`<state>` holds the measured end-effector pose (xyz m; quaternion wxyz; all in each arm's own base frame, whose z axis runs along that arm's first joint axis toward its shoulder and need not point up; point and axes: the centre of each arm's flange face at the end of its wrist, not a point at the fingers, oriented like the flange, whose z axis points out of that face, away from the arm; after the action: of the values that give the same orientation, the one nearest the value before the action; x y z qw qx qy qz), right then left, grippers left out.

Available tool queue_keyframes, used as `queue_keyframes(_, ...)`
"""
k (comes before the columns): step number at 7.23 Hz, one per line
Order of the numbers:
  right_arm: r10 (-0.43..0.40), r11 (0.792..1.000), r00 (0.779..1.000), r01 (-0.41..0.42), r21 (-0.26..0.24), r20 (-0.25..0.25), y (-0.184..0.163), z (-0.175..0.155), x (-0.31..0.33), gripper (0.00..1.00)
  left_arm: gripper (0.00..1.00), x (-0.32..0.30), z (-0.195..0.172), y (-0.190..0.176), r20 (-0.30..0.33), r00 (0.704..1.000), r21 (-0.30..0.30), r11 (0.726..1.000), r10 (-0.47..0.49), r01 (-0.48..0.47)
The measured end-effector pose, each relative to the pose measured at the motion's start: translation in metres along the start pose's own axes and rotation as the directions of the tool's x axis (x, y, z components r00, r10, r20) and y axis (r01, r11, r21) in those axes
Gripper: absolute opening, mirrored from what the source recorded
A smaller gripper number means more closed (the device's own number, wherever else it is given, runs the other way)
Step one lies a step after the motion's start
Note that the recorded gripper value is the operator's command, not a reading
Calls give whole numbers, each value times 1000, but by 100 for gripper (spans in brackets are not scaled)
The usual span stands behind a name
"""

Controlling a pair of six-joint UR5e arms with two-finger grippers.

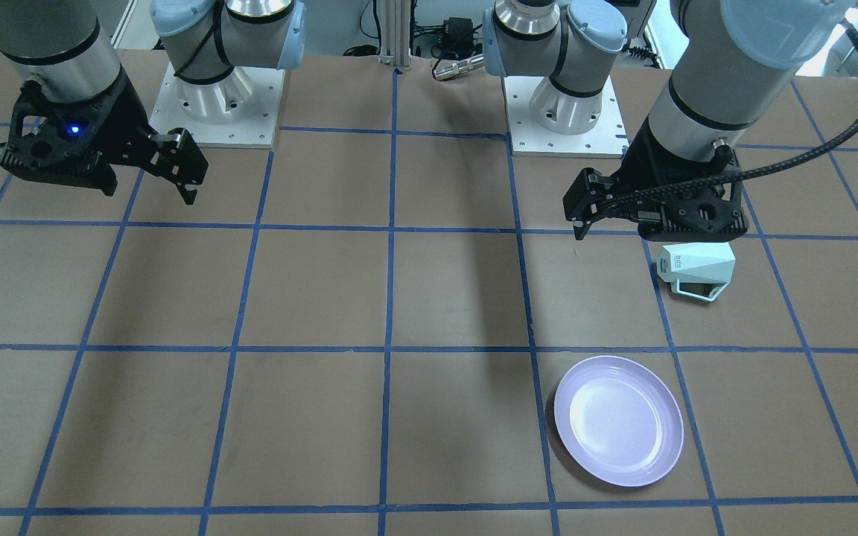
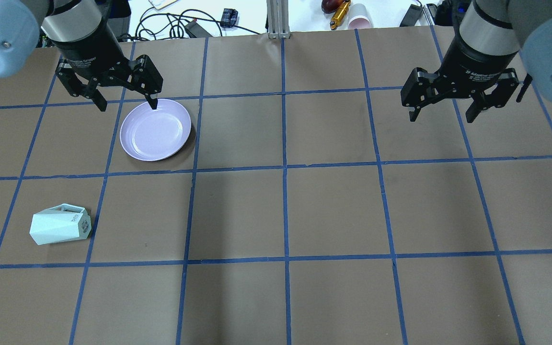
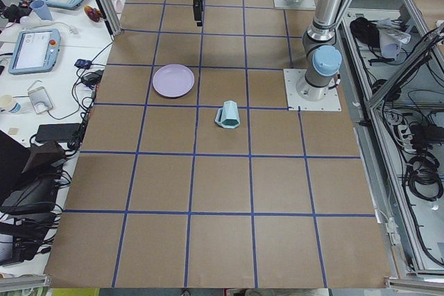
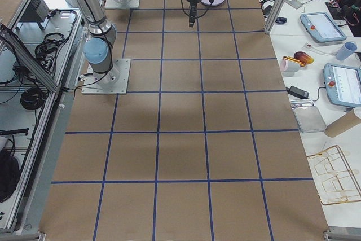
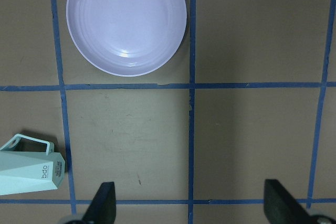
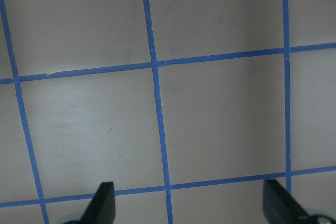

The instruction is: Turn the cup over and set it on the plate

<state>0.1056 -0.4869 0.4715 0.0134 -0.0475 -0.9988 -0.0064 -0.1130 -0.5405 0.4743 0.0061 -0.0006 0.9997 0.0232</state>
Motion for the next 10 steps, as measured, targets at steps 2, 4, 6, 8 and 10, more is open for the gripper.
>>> queue_keyframes(2,0,1000,1000,0,0,0,0,0,0,100,100,0,1,1,1,1000,-2,1000,1,-1)
queue_keyframes(4,0,1000,1000,0,1,0,0,0,0,100,100,-1,-1,4,2,1000,0,1000,2,-2)
queue_keyframes(6,0,1000,1000,0,0,0,0,0,0,100,100,-1,-1,8,-1,1000,-1,1000,4,-4)
queue_keyframes(8,0,1000,1000,0,0,0,0,0,0,100,100,-1,2,10,-3,1000,-5,1000,7,-7)
queue_keyframes(10,0,1000,1000,0,0,1,0,0,0,100,100,-6,3,10,-2,1000,-8,1000,-4,4)
